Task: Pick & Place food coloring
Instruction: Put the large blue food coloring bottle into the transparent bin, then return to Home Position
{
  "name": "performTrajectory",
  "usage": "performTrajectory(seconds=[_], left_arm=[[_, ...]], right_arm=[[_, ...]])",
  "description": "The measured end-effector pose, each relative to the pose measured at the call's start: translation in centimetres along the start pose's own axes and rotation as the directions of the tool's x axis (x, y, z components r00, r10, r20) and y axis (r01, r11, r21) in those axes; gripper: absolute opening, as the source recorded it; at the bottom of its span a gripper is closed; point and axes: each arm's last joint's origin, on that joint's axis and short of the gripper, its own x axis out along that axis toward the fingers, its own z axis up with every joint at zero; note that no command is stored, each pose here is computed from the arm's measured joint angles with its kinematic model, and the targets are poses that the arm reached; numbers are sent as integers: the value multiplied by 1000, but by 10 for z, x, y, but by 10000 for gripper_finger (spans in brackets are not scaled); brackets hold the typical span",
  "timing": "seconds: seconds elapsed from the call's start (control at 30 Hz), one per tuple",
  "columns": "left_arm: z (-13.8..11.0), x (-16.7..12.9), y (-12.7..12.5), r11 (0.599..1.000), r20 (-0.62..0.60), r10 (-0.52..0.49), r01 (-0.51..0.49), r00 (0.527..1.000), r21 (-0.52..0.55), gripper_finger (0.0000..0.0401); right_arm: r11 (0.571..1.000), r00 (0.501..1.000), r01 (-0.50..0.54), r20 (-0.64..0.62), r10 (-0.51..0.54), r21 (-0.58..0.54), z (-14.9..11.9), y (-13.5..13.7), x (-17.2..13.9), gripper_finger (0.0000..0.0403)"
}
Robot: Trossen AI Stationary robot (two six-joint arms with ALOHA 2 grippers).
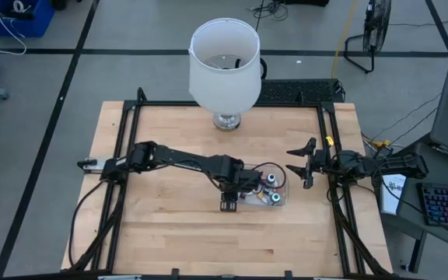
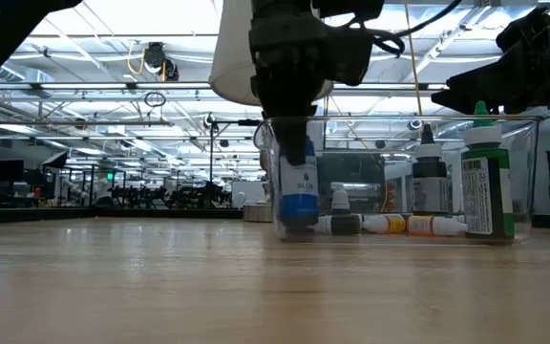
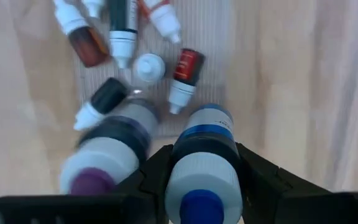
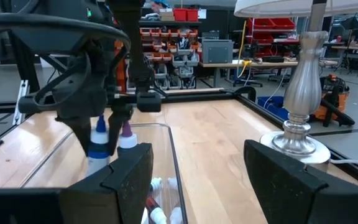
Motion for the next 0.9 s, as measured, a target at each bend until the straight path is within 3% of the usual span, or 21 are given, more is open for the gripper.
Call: performTrajectory(seconds=[0.07, 0.3, 0.5, 0.6, 0.67, 0.77, 0.9], left_arm=[[1, 1, 0, 1000, 10, 3, -3, 1000, -15, 144], [3, 2, -4, 999, 28, -2, 3, 1000, -38, 282], [1, -12, -8, 994, 18, -23, 24, 1000, -104, 354], [-3, -56, -10, 997, 78, -12, 18, 997, -70, 373], [-11, -103, -19, 999, 204, 38, -40, 978, 7, 382], [-40, -184, -32, 983, 417, 121, -167, 901, 75, 386], [-116, -274, -35, 940, 586, 265, -340, 766, 20, 381]], right_arm=[[1000, 1000, 0, 2, 0, 0, 0, 0, 0, 238], [1000, 1000, 0, 0, 0, 0, 0, 0, 0, 238], [1000, 1000, 0, -1, 0, 0, 0, 0, 0, 238], [1000, 1000, 0, 0, 0, 0, 0, 0, 0, 238], [1000, 1000, 0, -1, 0, 0, 0, 0, 0, 238], [1000, 1000, 0, 0, 0, 0, 0, 0, 0, 238], [1000, 1000, 0, 0, 0, 0, 0, 0, 0, 238]])
